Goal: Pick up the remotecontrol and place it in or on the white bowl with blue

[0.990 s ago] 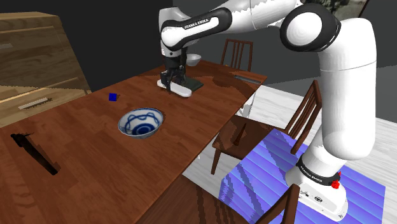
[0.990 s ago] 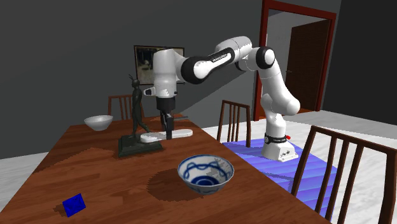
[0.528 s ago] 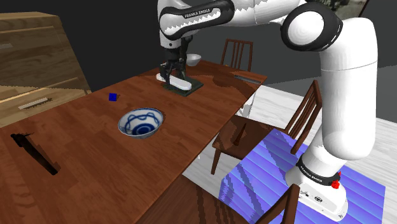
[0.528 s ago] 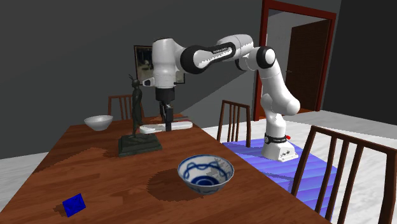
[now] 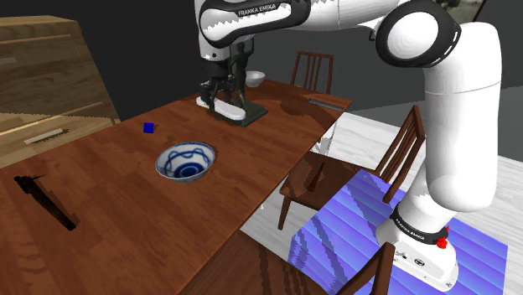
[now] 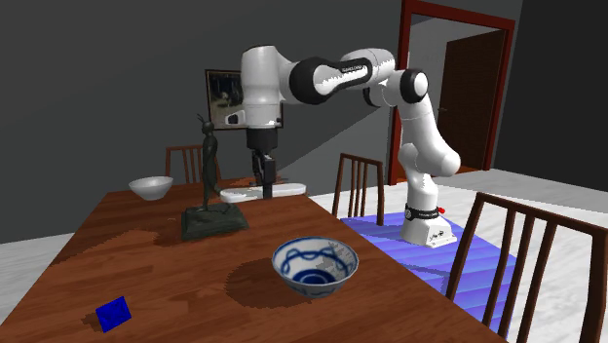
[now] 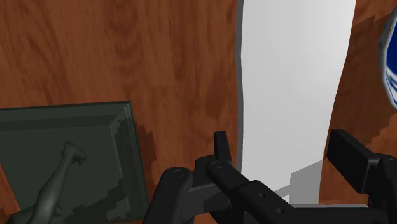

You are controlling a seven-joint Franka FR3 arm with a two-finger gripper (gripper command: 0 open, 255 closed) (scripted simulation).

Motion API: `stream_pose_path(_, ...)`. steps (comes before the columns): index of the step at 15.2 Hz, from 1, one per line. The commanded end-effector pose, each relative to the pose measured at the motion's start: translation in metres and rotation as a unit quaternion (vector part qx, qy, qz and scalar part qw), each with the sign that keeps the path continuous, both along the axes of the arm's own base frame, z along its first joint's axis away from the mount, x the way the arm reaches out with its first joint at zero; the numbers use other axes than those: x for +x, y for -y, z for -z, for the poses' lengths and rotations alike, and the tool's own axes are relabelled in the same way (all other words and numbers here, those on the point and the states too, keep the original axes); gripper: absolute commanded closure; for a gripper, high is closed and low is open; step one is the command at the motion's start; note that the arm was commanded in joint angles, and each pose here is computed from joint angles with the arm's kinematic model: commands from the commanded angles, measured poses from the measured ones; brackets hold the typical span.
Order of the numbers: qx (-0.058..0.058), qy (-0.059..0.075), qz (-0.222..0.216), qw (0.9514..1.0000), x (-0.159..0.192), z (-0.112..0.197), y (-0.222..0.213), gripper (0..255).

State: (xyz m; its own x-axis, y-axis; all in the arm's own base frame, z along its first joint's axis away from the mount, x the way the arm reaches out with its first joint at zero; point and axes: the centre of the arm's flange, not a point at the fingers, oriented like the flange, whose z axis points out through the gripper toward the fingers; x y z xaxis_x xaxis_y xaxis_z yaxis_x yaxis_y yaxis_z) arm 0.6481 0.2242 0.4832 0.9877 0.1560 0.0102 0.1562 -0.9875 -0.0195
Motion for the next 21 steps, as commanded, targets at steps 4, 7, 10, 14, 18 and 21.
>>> stream_pose_path(4,0.000,0.000,0.000,1.0000,-0.026,0.000,-0.061,255)
stream_pose_path(7,0.000,0.000,0.000,1.0000,-0.042,-0.001,-0.098,255)
stream_pose_path(10,0.000,0.000,0.000,1.0000,-0.057,-0.002,-0.134,255)
stream_pose_path(14,0.000,0.000,0.000,1.0000,-0.078,-0.003,-0.183,255)
stream_pose_path(18,0.000,0.000,0.000,1.0000,-0.081,0.012,-0.190,255)
stream_pose_path(21,0.000,0.000,0.000,1.0000,-0.081,0.028,-0.190,255)
